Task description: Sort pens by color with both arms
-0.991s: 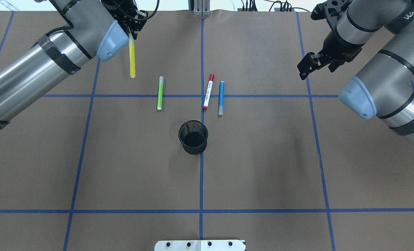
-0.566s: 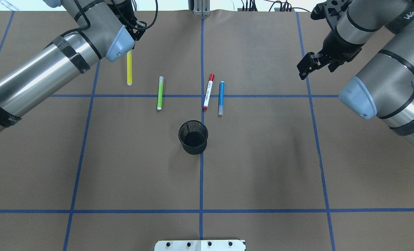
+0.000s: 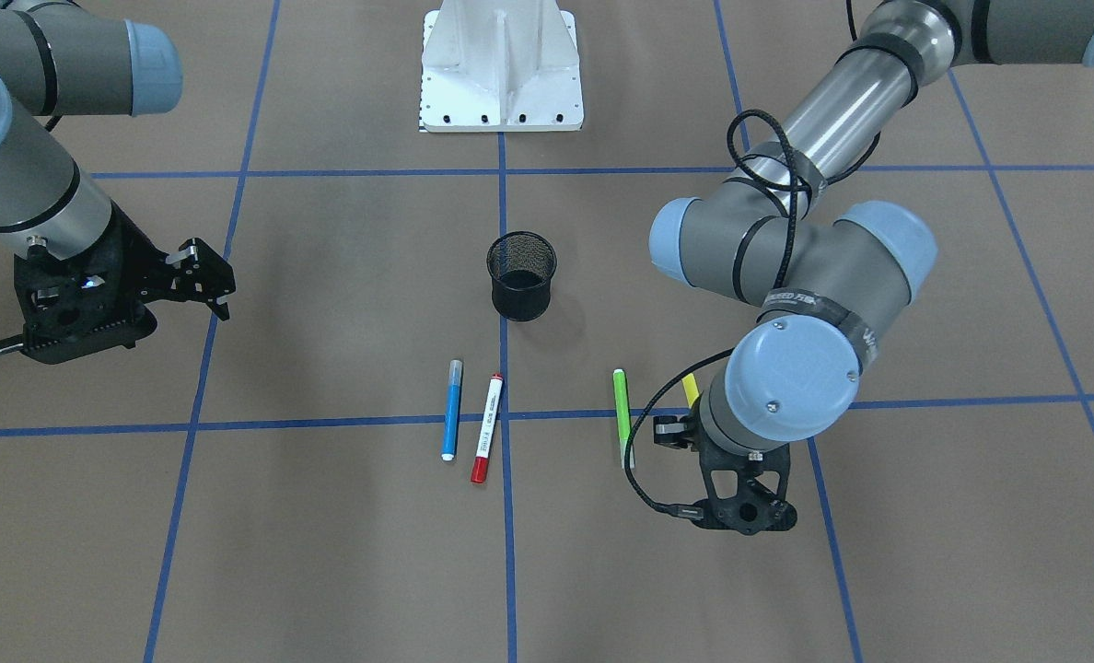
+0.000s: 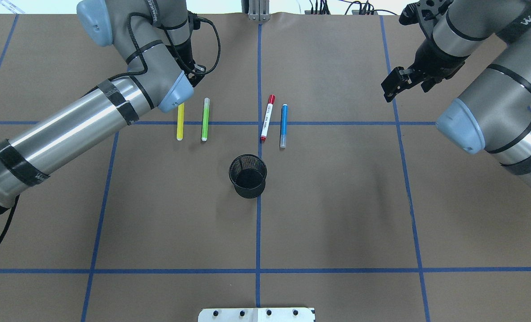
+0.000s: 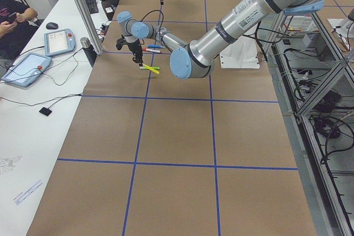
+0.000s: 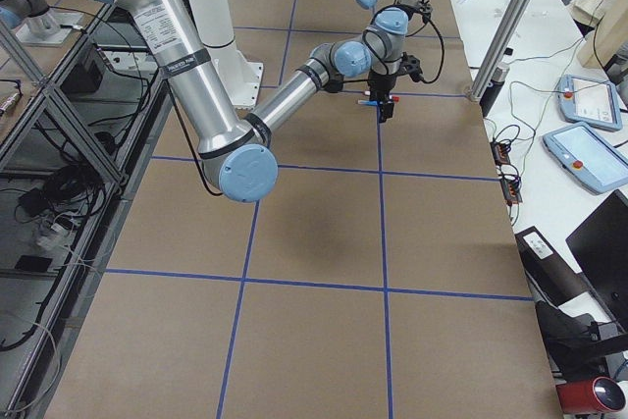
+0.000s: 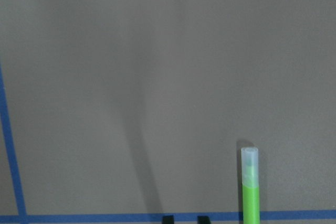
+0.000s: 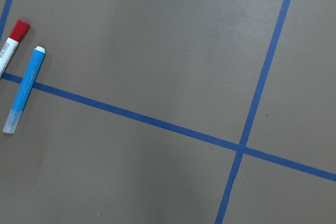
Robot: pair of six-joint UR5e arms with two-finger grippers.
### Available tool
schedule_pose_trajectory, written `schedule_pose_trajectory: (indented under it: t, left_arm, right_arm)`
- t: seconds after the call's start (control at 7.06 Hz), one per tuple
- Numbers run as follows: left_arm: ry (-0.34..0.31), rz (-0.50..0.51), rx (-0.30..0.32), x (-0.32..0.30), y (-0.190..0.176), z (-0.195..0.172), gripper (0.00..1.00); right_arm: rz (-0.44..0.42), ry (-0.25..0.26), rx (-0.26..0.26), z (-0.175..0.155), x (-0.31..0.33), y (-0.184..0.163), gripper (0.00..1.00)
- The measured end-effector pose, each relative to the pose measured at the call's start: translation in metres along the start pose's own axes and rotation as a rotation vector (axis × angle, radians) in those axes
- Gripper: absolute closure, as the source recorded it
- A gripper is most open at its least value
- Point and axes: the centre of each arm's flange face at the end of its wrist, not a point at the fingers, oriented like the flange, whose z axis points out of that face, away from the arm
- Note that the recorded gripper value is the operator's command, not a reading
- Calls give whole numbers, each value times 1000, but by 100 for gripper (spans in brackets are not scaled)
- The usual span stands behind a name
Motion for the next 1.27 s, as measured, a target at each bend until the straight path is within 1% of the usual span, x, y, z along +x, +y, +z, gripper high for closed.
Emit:
schedule_pose_trajectory:
  t: [0.14, 0.28, 0.42, 0.57, 0.85, 0.99, 1.13, 1.27]
  left_arm:
    - [-1, 2, -6, 3, 3, 4, 77]
    - [-1, 4, -7, 5, 4, 7, 62]
    - [2, 7, -5, 5, 4, 6, 50]
    - [6, 11, 0, 5, 4, 5, 48]
    - [21, 19, 25, 2, 2, -5, 19]
    - [41, 22, 59, -11, 1, -23, 10]
    - [70, 18, 102, -43, 5, -46, 4]
    - [105, 20, 145, -97, 14, -72, 2]
  right_arm:
    - [-1, -1, 2, -2, -1, 1, 1]
    - [-3, -3, 3, -2, -1, 2, 1]
    - [-3, -2, 3, -2, -2, 1, 1]
    - [-3, -2, 3, -2, -2, 1, 1]
    - [-3, 0, 4, -2, -2, 0, 1]
    - [2, 3, 9, -4, 0, 0, 1]
    - [22, 9, 24, -10, 8, -1, 1]
    - [48, 17, 38, -17, 20, -5, 1]
